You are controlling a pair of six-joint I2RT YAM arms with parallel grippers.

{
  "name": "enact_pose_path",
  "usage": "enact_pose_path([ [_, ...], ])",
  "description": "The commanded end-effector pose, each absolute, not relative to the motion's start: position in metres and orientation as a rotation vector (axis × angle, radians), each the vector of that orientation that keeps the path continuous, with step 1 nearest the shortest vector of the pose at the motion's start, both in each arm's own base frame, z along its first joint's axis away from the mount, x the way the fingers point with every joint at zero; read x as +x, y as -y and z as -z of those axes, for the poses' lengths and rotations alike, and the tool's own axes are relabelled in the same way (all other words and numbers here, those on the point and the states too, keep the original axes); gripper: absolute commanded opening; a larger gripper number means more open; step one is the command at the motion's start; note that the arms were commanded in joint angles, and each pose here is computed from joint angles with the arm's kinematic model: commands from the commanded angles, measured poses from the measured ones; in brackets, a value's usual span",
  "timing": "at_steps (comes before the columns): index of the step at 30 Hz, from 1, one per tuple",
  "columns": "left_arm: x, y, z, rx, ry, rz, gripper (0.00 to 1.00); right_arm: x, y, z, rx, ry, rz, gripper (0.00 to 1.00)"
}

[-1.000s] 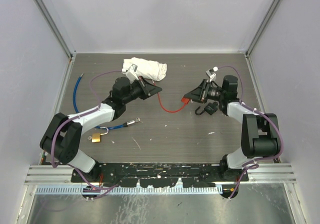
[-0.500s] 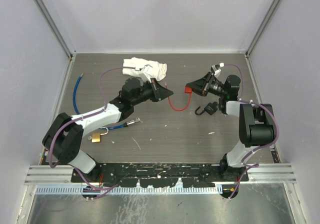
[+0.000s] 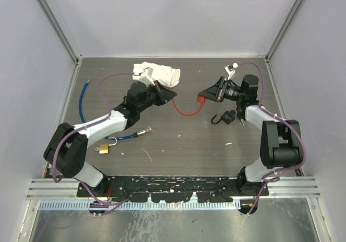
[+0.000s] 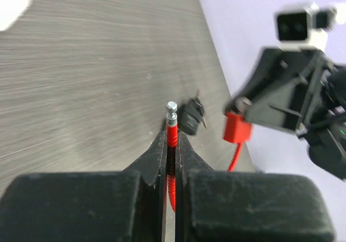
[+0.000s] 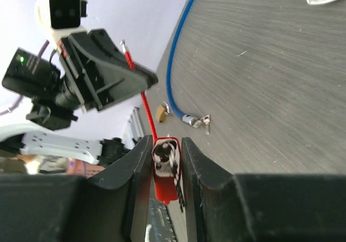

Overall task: Lock with the key
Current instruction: Adjust the lock.

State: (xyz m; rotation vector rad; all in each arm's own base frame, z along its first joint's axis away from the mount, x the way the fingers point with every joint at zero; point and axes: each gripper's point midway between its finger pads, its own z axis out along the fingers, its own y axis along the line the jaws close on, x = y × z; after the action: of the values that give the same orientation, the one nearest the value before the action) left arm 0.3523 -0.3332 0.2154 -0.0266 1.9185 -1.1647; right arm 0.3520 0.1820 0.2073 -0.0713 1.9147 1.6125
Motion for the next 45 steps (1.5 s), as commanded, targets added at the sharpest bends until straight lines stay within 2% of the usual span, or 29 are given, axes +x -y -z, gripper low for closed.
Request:
enact_pose_path([
  [1,0.374,0.292,-0.257,-0.227,-1.735,1.132,0.00,0.332,-0.181,-0.227,-0.398,-1.872,-1.476,0.01],
  [8,0.359,0.303,-0.282,-0.069,-1.630,1.232,0.00,0.320,-0.174,-0.234,-0.608,-1.829,-1.291,0.01],
  [14,0.343,0.306,-0.272,-0.065,-1.612,1.343,0.00,0.324,-0.171,-0.246,-0.636,-1.778,-1.201,0.01],
  [17,0.338,0.301,-0.254,-0.128,-1.669,1.357,0.06,0.330,-0.170,-0.249,-0.624,-1.775,-1.180,0.01],
  [22,0.329,0.297,-0.241,-0.128,-1.696,1.349,0.01,0.332,-0.177,-0.257,-0.652,-1.747,-1.172,0.01],
  [31,0.279,0.342,-0.245,0.611,-1.752,1.110,0.00,0.319,-0.207,-0.266,-0.831,-1.718,-1.115,0.01],
  [36,0.268,0.344,-0.245,0.782,-1.756,1.088,0.00,0.314,-0.211,-0.266,-0.832,-1.720,-1.148,0.01],
  [40,0.272,0.344,-0.250,0.761,-1.753,1.079,0.00,0.312,-0.211,-0.264,-0.829,-1.723,-1.159,0.01],
  [45,0.301,0.321,-0.274,0.474,-1.752,1.089,0.00,0.306,-0.210,-0.242,-0.835,-1.793,-1.207,0.01],
])
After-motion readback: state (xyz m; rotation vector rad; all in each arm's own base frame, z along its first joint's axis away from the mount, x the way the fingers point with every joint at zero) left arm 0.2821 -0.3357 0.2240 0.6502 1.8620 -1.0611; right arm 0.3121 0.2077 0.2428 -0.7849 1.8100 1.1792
